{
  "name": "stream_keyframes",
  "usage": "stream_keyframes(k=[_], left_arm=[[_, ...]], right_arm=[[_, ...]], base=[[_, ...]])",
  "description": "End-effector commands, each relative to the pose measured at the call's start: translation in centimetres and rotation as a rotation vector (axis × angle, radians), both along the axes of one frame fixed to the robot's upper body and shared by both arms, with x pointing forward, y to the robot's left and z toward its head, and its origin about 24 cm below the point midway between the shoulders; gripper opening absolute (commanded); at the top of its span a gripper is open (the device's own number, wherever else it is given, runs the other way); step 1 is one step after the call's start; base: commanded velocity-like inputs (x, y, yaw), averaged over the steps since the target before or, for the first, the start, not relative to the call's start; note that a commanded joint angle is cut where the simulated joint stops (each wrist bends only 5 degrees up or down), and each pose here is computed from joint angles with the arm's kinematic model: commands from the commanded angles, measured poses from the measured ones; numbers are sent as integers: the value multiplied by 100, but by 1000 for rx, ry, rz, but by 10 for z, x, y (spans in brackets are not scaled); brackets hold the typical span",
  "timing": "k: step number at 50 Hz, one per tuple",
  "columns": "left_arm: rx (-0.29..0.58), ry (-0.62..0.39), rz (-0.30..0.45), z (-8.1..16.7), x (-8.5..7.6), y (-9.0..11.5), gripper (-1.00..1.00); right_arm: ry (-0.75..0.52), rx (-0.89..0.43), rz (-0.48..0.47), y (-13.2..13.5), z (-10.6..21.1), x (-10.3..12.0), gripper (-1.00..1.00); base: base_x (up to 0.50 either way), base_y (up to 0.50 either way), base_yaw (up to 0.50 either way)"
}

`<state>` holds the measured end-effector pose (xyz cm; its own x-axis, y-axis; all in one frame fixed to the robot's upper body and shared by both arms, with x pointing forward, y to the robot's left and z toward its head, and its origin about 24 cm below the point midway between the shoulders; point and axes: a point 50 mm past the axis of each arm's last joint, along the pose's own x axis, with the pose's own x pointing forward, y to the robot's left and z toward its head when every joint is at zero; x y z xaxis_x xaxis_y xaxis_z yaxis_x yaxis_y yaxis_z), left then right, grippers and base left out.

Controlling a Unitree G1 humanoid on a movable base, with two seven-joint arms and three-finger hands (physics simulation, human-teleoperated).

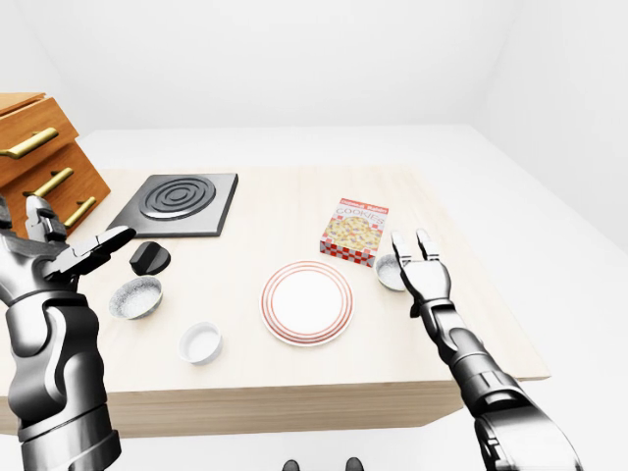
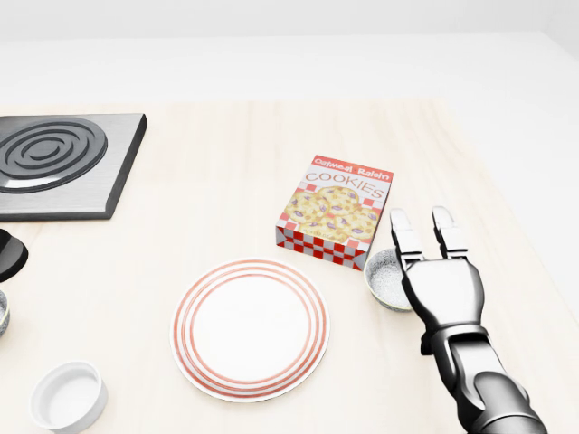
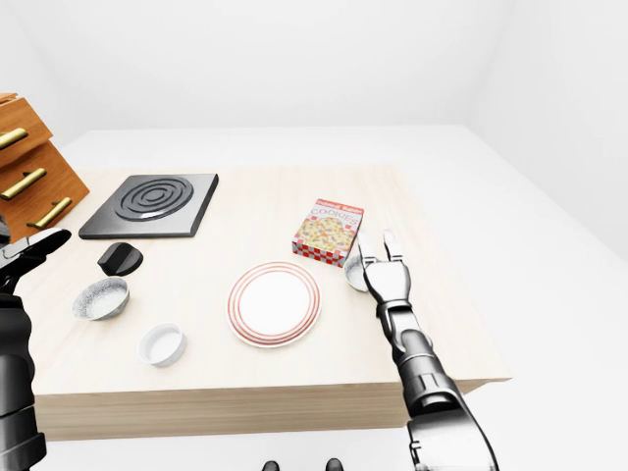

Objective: Pick the akita bowl next to the plate and place it on the plate.

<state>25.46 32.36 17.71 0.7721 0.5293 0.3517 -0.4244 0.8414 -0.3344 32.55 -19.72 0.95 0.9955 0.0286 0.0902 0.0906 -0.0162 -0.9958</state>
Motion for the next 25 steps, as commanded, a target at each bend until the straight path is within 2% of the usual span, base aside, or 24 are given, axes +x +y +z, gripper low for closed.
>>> stream_keyframes(k=[1, 14, 15, 16, 17, 18, 25], left_arm=[[-1, -3, 0, 0, -1, 0, 100], [-2, -3, -5, 0, 0, -1, 100], [-3, -4, -6, 0, 0, -1, 100], [-4, -4, -6, 0, 0, -1, 100], [-5, -3, -7, 0, 0, -1, 100], [-5, -1, -8, -1, 1, -1, 100], [-5, -2, -15, -1, 1, -3, 100]], right_arm=[[99, 5, -30, -4, -14, 0, 100], [144, 25, -59, -6, -15, 5, 100], [148, 30, -64, -6, -16, 5, 84], [150, 35, -68, -7, -17, 4, -21], [152, 39, -71, -7, -17, 4, -87], [156, 38, -72, -7, -19, 3, -100], [162, 56, -80, -7, -20, 2, -100]], base=[[0, 0, 0], [0, 0, 0], [0, 0, 0], [0, 0, 0], [0, 0, 0], [0, 0, 0], [0, 0, 0]])
